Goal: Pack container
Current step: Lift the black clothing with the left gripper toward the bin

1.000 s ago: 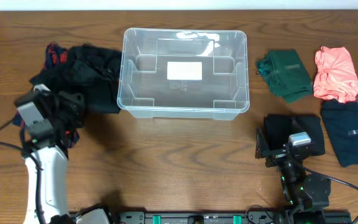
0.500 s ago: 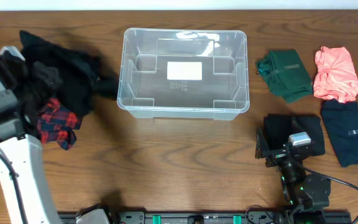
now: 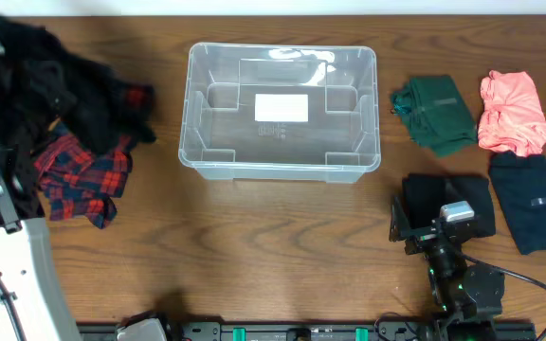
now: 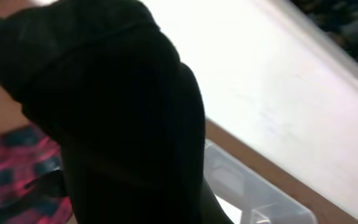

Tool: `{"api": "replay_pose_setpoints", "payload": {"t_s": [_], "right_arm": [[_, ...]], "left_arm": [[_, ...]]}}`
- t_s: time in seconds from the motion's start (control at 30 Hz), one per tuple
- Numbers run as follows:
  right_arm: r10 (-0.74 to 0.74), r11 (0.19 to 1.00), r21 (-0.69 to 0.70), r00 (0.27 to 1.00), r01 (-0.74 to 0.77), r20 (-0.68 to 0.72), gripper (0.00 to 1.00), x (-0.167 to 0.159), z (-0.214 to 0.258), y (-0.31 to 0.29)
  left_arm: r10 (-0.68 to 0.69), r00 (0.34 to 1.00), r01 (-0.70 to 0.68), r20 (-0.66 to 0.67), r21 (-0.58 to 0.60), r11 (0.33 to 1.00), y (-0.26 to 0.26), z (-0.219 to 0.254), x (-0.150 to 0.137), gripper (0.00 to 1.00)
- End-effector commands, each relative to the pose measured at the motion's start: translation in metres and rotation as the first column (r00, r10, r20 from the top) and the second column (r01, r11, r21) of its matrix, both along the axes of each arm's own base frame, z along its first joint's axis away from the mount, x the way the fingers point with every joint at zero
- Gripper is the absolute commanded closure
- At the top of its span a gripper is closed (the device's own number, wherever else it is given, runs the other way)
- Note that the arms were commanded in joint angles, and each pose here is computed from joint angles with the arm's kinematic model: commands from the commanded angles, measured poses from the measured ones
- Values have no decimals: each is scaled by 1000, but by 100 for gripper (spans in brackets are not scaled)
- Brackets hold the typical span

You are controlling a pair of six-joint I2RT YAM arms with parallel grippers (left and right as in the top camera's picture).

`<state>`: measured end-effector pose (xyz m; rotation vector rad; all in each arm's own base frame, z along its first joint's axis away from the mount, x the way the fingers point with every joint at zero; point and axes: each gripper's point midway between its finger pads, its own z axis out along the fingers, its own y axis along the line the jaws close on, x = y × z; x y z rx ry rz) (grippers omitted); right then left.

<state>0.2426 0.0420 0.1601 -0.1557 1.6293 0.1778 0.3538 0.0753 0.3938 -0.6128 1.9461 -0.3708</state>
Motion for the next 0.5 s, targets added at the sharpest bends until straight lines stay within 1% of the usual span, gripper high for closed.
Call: {"api": "replay_pose_setpoints", "payload": {"t_s": [0.0, 0.13, 0.27, 0.37, 0.47], "right_arm": [[-10, 1000, -10, 1000, 10, 2, 1, 0, -1, -2], [-10, 1000, -10, 1000, 10, 2, 1, 0, -1, -2], [-10, 1000, -10, 1000, 10, 2, 1, 0, -1, -2], [-10, 1000, -10, 1000, 10, 2, 1, 0, -1, -2], [-10, 1000, -10, 1000, 10, 2, 1, 0, -1, -2]], "left_arm": [[-73, 984, 66, 163, 52, 996, -24, 61, -5, 94], [-143, 958, 128, 250, 76, 989, -50, 92, -3, 94], [-222, 912, 210, 344, 75, 975, -83, 123, -1, 94], [-288, 881, 283, 374, 70, 957, -111, 130, 2, 94], [-377, 845, 380, 380, 69, 922, -148, 129, 7, 94]]}}
